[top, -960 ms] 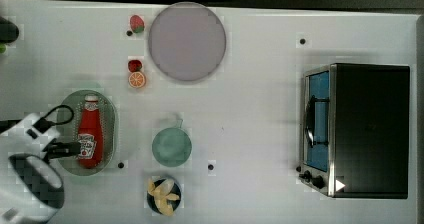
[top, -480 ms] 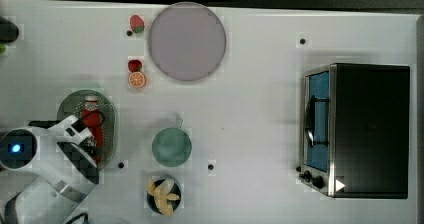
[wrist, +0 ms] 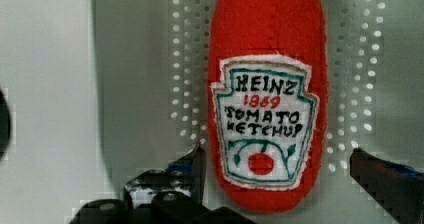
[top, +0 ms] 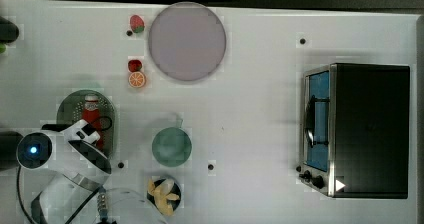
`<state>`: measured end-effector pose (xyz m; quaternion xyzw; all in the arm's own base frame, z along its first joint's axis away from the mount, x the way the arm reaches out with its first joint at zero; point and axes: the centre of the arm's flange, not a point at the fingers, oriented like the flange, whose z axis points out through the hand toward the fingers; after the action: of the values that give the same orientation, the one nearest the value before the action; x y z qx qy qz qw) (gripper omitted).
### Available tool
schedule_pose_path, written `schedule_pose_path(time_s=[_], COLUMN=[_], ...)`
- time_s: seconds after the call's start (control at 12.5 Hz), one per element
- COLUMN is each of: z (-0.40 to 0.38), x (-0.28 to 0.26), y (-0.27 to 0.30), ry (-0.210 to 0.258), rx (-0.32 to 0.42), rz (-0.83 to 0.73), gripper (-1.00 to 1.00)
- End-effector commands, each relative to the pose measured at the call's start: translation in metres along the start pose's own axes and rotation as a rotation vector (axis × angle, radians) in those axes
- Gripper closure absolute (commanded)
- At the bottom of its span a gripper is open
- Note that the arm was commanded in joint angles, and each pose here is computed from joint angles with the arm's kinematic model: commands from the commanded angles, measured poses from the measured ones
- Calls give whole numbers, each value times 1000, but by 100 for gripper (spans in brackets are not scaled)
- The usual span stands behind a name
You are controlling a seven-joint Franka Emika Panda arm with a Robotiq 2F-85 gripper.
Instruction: Pick ketchup from strainer and place it on the table
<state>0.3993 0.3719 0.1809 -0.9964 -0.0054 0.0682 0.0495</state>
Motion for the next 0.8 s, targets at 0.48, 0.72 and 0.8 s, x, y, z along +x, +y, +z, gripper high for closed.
schedule_pose_path(time_s=[0.48, 0.72, 0.8], z=[-12, -59, -81], x=[7, 1, 1], y=[-13, -22, -27], ry=[49, 71, 74], rx=[28, -9, 0], rz=[67, 87, 121], gripper=[-18, -18, -18])
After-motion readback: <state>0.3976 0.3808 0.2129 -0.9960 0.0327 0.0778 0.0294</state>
